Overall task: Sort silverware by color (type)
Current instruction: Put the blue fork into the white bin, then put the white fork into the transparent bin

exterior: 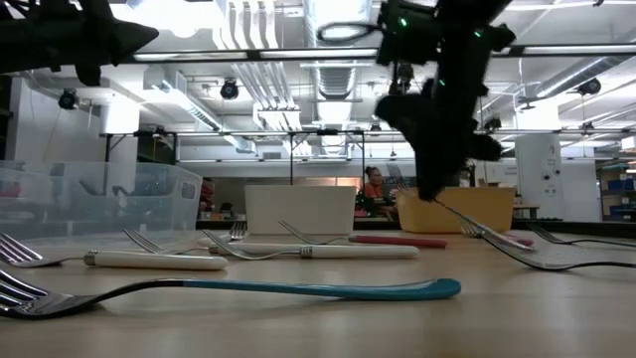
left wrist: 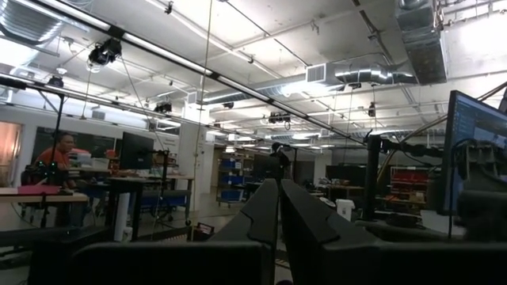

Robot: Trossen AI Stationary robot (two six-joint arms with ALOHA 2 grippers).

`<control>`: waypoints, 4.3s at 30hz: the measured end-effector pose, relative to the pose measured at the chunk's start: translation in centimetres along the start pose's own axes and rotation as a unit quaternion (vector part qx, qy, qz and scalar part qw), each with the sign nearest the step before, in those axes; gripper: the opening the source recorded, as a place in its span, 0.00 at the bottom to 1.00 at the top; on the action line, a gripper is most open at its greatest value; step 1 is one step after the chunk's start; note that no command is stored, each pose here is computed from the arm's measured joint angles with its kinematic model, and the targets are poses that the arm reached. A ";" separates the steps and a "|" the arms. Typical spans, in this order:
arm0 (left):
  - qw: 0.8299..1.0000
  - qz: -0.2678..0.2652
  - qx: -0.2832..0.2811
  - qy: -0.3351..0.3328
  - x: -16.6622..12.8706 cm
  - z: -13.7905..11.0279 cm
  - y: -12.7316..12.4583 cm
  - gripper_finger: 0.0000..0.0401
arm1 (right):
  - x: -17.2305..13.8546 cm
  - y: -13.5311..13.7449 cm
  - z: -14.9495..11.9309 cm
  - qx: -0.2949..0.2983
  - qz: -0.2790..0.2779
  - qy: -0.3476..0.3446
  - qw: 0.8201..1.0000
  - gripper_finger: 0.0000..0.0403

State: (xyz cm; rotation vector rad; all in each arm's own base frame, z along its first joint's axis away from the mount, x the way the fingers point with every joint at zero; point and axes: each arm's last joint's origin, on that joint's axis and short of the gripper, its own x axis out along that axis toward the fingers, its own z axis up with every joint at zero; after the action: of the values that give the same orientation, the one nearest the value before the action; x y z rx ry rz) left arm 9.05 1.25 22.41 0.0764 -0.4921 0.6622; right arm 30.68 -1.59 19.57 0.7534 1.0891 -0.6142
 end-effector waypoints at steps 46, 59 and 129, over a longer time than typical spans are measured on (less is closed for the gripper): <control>1.000 0.007 0.024 0.007 0.0 -0.1 0.0 0.00 | -3.9 -1.7 17.5 -0.309 -0.050 -0.261 0.913 0.07; 1.000 0.007 0.027 0.009 0.0 -0.2 0.0 0.00 | -2.8 -1.9 17.8 -0.309 -0.058 -0.256 0.914 0.07; 0.983 0.003 0.023 0.180 8.4 3.2 -5.0 0.00 | -10.9 -5.9 2.1 -0.337 0.045 -0.422 0.841 0.24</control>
State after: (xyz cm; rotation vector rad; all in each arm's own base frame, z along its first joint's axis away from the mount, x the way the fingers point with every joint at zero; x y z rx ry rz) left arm 16.44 1.37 29.56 -0.0012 -0.1286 0.6753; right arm 23.59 -5.99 28.93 -0.1168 0.3704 -0.3643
